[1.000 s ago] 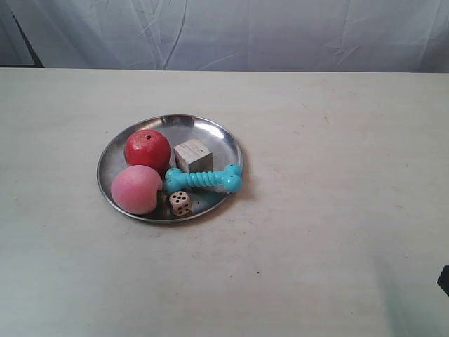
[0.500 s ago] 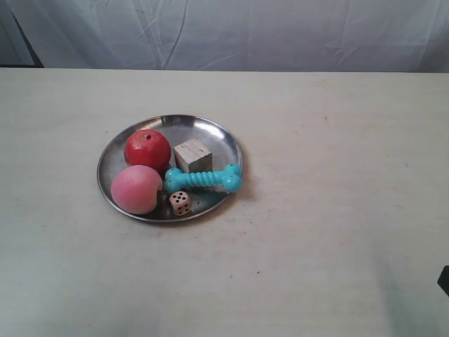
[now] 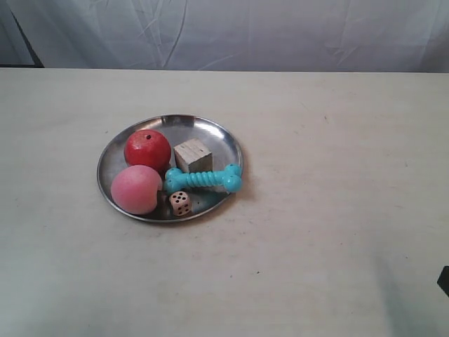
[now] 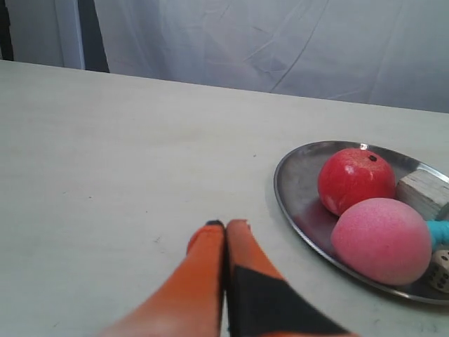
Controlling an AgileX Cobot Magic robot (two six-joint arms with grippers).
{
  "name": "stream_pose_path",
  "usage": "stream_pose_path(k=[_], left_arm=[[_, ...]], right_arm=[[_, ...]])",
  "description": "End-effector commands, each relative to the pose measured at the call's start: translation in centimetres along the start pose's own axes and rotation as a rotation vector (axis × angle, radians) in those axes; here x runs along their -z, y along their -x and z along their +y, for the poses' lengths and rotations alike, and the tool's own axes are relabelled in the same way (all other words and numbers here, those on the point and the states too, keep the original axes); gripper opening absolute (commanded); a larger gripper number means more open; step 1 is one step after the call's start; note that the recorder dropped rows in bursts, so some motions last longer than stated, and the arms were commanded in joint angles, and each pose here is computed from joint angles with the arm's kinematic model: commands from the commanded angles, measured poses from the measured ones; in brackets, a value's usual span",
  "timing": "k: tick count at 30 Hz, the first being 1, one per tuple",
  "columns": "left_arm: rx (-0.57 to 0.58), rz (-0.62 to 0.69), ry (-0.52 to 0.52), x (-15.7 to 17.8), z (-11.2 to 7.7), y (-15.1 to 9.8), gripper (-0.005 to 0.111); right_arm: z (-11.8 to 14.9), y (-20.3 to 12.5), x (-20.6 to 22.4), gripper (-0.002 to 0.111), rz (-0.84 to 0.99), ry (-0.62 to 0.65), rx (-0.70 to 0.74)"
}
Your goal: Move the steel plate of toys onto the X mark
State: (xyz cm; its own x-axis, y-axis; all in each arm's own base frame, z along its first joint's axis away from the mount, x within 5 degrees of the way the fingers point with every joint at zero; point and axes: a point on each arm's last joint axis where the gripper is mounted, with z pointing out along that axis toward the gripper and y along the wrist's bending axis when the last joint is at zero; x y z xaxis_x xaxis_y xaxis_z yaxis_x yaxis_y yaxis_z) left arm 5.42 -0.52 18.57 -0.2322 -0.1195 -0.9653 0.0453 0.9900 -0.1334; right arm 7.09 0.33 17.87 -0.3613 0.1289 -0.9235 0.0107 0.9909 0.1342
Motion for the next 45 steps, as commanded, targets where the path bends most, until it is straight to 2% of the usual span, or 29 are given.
stream_pose_path(k=[1, 13, 17, 45], left_arm=[[-0.037, -0.018, 0.017, 0.0, 0.2, 0.1, 0.000], [-0.039, -0.021, 0.018, 0.0, 0.2, 0.1, 0.000], [-0.040, -0.136, 0.010, 0.1, 0.1, 1.1, 0.000], [-0.040, -0.134, 0.011, 0.1, 0.1, 1.1, 0.000]], right_arm=[[0.0, 0.0, 0.0, 0.000, -0.005, -0.004, 0.004], [0.0, 0.0, 0.0, 0.000, -0.005, -0.004, 0.004], [0.0, 0.0, 0.0, 0.000, -0.005, -0.004, 0.004], [0.0, 0.0, 0.0, 0.000, -0.002, -0.004, 0.004]])
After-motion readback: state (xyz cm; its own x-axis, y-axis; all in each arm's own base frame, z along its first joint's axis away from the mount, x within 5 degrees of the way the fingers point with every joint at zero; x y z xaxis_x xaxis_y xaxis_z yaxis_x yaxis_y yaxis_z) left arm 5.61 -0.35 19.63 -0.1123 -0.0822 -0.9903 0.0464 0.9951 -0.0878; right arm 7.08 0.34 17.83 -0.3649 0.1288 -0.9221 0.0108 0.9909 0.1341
